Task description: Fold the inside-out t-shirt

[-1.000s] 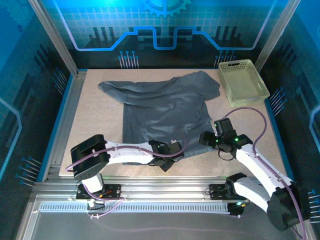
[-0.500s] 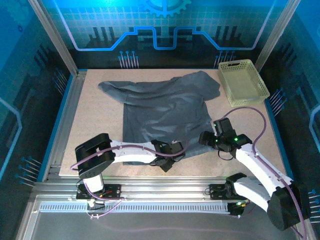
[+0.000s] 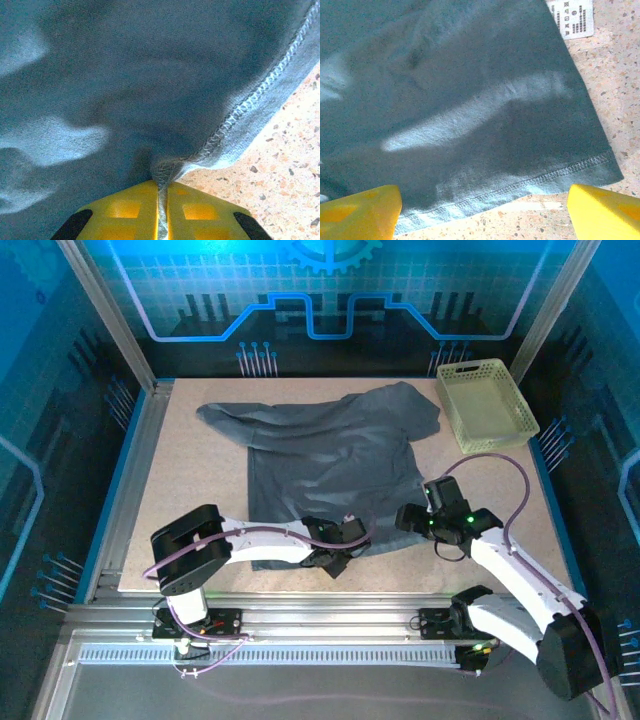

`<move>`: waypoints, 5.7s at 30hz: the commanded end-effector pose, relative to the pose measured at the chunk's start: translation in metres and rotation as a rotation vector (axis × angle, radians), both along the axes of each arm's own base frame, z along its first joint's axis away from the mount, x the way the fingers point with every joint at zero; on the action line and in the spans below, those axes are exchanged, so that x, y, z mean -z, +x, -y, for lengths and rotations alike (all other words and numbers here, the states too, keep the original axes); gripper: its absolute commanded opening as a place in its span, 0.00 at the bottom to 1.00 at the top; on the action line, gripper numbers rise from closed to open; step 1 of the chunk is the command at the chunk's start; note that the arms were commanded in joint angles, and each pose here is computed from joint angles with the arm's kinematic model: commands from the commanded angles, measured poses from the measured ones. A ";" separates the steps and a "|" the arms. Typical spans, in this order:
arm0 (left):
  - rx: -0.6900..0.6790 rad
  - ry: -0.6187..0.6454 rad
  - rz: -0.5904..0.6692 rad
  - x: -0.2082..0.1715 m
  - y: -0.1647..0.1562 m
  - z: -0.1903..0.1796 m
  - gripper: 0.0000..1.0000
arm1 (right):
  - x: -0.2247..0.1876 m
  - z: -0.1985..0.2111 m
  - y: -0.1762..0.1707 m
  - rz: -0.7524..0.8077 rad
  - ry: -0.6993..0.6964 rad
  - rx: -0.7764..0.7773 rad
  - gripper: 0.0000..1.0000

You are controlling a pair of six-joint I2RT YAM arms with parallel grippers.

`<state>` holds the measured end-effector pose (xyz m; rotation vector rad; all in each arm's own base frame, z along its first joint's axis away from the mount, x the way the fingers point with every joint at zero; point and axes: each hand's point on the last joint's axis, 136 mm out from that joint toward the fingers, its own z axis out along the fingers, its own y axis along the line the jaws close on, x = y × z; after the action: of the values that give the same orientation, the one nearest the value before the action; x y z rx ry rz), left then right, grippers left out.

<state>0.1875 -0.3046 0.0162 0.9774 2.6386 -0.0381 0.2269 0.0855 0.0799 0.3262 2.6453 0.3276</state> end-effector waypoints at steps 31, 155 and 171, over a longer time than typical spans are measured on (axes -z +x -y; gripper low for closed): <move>-0.138 -0.375 0.005 -0.065 0.018 0.010 0.04 | 0.020 -0.122 -0.038 0.219 -0.054 -0.529 0.81; -0.294 -0.581 0.259 -0.133 0.081 -0.004 0.02 | -0.057 -0.174 -0.080 0.545 0.141 -0.878 0.59; -0.282 -0.649 0.273 -0.164 0.086 -0.009 0.04 | -0.016 -0.218 -0.071 0.575 0.115 -1.026 0.63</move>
<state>0.2721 -0.2932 0.1548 0.3574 2.2908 -0.5540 0.1481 0.2875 0.0787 -0.9790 2.0853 0.6743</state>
